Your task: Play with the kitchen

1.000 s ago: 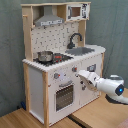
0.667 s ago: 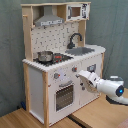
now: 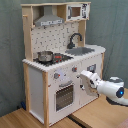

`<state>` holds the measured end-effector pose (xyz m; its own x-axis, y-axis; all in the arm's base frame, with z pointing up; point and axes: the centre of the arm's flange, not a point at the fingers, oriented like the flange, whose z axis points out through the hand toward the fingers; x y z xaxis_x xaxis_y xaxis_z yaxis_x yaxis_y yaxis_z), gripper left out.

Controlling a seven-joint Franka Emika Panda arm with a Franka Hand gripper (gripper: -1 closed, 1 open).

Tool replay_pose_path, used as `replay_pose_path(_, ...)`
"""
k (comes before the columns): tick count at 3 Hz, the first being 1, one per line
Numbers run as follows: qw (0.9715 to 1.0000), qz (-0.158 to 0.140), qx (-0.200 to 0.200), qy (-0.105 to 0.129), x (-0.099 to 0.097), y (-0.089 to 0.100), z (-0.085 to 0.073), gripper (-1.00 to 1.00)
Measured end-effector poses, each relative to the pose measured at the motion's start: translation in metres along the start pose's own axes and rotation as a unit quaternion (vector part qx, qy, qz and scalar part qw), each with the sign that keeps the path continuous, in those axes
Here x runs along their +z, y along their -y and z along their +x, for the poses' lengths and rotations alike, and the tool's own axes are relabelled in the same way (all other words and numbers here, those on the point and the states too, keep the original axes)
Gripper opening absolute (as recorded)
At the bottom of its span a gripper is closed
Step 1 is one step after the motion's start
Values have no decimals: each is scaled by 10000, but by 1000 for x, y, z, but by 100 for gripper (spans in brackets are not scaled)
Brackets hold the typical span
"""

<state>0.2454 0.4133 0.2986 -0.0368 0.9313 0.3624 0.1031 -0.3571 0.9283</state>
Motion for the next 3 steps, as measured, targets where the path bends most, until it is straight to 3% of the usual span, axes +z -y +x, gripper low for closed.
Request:
replay_pose_path(1, 9988, 3, 490, 8, 1, 3, -10, 100)
replay_pose_path(2, 9959, 11, 907, 55, 4, 8, -22, 100)
replay_pose_path(3, 9907, 15, 1356, 140, 8, 14, -33, 100)
